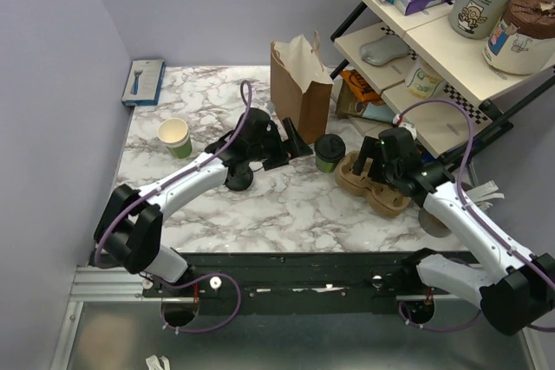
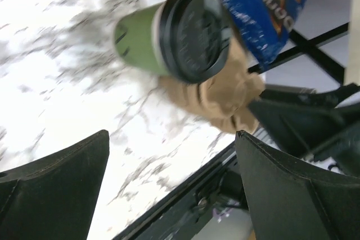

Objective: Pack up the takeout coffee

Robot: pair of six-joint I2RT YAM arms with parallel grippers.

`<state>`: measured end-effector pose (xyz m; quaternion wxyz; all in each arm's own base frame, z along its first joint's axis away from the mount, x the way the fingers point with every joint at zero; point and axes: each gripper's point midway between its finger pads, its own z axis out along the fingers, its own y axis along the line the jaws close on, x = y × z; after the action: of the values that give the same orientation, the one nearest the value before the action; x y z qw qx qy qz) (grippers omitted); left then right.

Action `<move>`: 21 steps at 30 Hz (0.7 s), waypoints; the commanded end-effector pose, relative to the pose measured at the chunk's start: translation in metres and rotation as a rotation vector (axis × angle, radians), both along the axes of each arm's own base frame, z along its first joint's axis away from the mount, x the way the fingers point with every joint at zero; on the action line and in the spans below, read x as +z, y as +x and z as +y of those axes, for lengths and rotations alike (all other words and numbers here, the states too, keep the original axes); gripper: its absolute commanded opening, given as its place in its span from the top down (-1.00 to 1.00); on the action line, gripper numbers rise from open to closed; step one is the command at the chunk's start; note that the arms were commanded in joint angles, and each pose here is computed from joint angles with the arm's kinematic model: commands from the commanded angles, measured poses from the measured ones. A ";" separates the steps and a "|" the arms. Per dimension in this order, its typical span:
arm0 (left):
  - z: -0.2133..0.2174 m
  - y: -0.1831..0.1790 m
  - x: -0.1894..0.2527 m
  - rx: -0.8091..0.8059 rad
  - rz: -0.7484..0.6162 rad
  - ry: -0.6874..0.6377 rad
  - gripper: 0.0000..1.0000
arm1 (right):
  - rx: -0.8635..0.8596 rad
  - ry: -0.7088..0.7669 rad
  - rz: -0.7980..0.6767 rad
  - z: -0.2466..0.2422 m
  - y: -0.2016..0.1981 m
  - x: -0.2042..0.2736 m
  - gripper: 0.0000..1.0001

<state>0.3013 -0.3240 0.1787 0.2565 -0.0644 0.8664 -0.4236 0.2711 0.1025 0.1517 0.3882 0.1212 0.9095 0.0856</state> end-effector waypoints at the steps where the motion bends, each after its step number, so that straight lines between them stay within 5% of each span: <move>1: 0.035 -0.020 -0.023 0.057 0.016 0.130 -0.98 | -0.085 -0.055 0.144 -0.019 -0.018 -0.032 -1.00; 8: 0.065 -0.033 -0.013 0.135 -0.030 0.157 -0.98 | -0.114 -0.059 0.202 -0.026 -0.017 -0.049 -0.79; 21: 0.053 -0.039 -0.013 0.063 -0.048 0.117 -0.98 | -0.187 -0.025 0.197 -0.027 -0.010 -0.057 -0.25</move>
<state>0.2652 -0.2665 0.1706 0.2949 -0.0833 0.8801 -0.3627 0.2554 0.0792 0.0922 0.2900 0.1821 0.9392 0.0260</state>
